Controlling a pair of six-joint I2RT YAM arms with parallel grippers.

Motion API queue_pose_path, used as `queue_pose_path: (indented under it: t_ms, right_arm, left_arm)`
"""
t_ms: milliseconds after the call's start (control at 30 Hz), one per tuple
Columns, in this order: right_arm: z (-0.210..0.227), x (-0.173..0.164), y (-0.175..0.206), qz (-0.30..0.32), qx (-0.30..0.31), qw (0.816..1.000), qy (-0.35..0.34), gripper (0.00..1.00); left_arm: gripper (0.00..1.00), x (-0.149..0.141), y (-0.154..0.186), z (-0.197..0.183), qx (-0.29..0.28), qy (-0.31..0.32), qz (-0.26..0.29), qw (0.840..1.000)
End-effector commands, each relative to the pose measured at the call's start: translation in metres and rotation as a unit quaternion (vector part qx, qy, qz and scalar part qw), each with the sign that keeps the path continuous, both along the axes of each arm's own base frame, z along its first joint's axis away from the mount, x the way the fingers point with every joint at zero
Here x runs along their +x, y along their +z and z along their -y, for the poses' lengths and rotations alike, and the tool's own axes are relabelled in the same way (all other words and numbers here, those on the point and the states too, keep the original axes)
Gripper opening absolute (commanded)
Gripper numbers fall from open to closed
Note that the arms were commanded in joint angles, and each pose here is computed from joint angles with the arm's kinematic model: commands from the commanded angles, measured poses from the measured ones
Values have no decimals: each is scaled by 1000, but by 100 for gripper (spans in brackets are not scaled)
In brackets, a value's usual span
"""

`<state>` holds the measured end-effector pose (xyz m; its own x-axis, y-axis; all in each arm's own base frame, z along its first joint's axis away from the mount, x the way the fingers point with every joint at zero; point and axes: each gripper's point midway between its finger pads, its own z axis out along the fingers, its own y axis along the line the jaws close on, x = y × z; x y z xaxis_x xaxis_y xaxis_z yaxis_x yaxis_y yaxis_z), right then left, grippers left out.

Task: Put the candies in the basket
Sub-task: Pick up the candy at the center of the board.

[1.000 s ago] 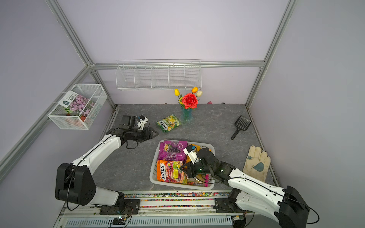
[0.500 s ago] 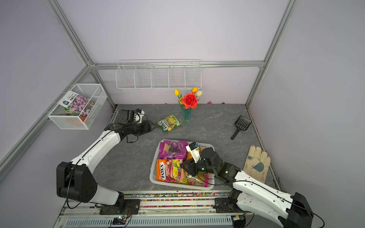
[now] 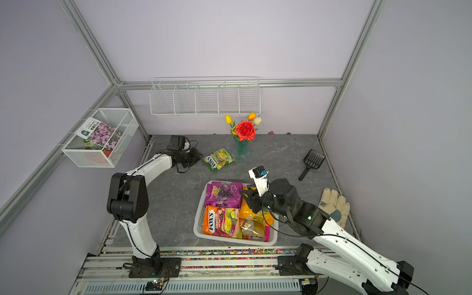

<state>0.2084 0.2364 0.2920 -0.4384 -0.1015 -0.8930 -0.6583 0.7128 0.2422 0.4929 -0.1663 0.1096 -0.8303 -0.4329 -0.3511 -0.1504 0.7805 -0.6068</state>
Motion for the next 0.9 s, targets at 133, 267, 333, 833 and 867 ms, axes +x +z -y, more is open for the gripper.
queue_pose_path:
  t_ms: [133,267,333,833,867]
  right_arm:
    - [13,18,-4,27,-40,998,-32,43]
    - [13,24,6,42,-39,998,-40,43]
    - [14,25,6,44,-39,997,-44,43]
    - [11,33,2,37,-42,997,-57,43]
    - [10,33,2,35,-42,997,-56,43]
  left_arm:
    - [34,33,-9,15,-43,-27,40,998]
    - [33,41,-20,30,-71,-64,45,994]
    - [33,43,-22,33,-81,-66,46,993]
    - [41,26,-66,15,-31,-5,-6,1000]
    - [41,26,-68,16,-31,-6,-9,999]
